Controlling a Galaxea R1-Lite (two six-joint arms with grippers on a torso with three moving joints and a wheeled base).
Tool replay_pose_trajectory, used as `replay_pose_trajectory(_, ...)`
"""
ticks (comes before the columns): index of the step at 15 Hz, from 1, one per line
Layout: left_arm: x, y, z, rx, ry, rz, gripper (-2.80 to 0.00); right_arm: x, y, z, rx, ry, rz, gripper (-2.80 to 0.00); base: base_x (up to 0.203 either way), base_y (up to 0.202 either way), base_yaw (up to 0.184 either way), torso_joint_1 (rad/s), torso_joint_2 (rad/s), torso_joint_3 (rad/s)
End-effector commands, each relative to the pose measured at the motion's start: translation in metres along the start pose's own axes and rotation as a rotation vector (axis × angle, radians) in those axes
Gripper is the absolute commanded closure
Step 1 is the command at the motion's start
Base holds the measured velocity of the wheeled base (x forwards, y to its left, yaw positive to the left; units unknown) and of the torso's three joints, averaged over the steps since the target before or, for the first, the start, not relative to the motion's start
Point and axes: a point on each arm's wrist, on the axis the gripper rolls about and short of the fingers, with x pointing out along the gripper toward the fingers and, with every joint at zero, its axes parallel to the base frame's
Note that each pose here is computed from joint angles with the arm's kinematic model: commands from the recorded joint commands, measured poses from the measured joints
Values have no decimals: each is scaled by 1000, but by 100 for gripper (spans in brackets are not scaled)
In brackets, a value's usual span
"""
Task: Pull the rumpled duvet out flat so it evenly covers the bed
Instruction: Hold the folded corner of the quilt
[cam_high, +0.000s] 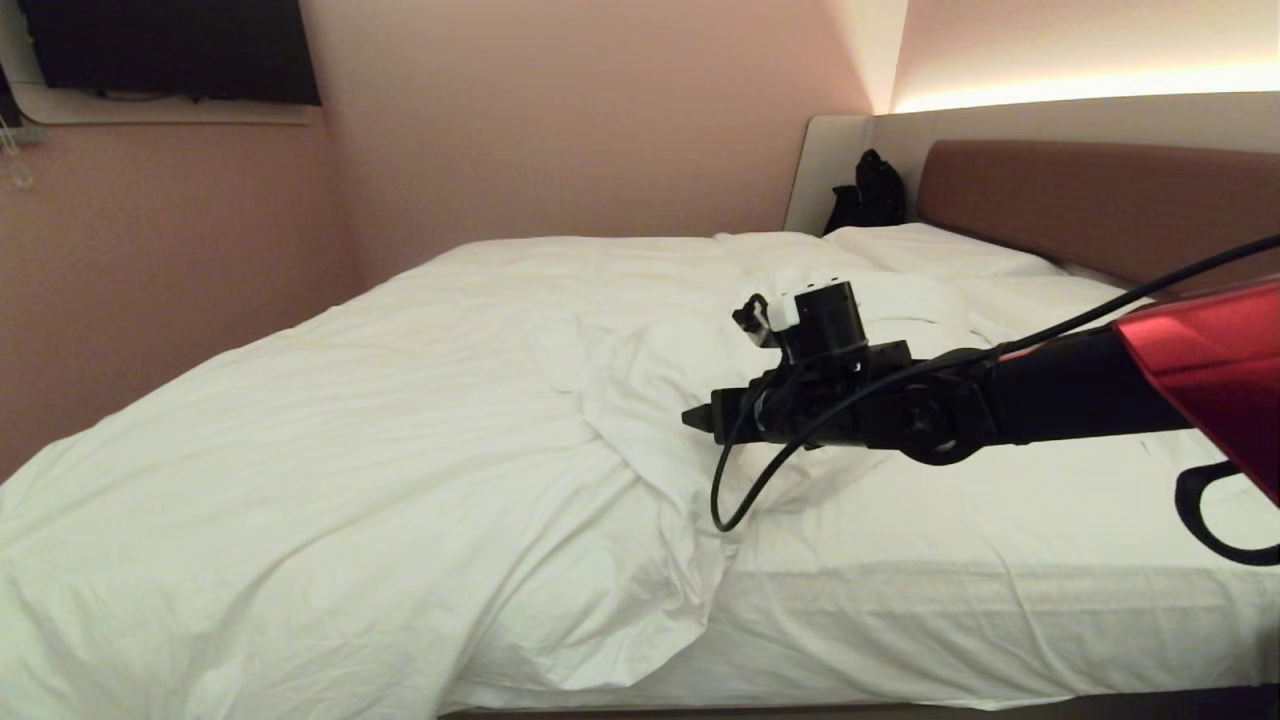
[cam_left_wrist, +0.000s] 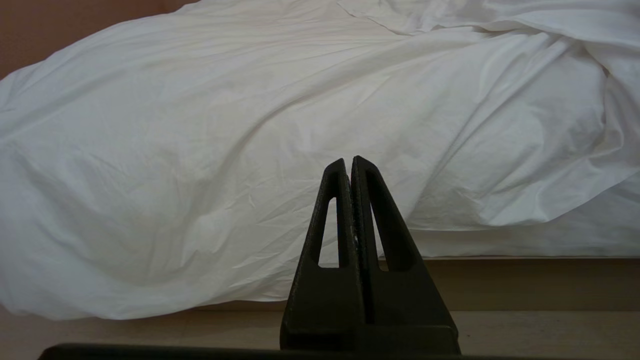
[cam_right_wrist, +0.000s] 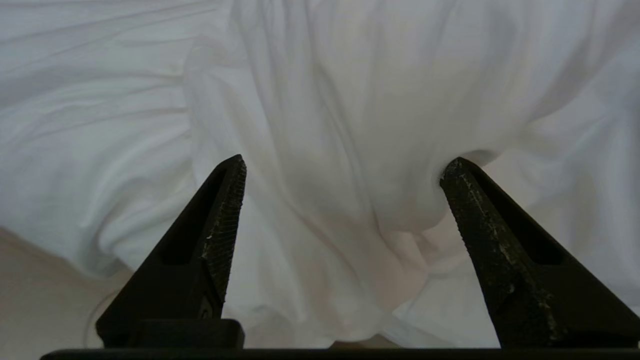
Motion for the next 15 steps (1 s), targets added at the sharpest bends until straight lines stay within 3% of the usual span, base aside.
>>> replay_pose_trajectory(1, 0, 0, 0, 0, 0, 0, 0, 23, 0, -15, -55, -7, -140, -280, 0, 0, 0, 0, 0, 0)
replay_pose_trajectory(7, 0, 0, 0, 0, 0, 0, 0, 42, -3, -29, -106, -25, -215, -280, 0, 0, 0, 0, 0, 0)
replay_pose_trajectory(11, 0, 0, 0, 0, 0, 0, 0, 42, 11, -27, -133, -57, -190, -280, 0, 0, 0, 0, 0, 0)
replay_pose_trajectory(15, 0, 0, 0, 0, 0, 0, 0, 76, -5, -32, -123, -48, -221, -280, 0, 0, 0, 0, 0, 0)
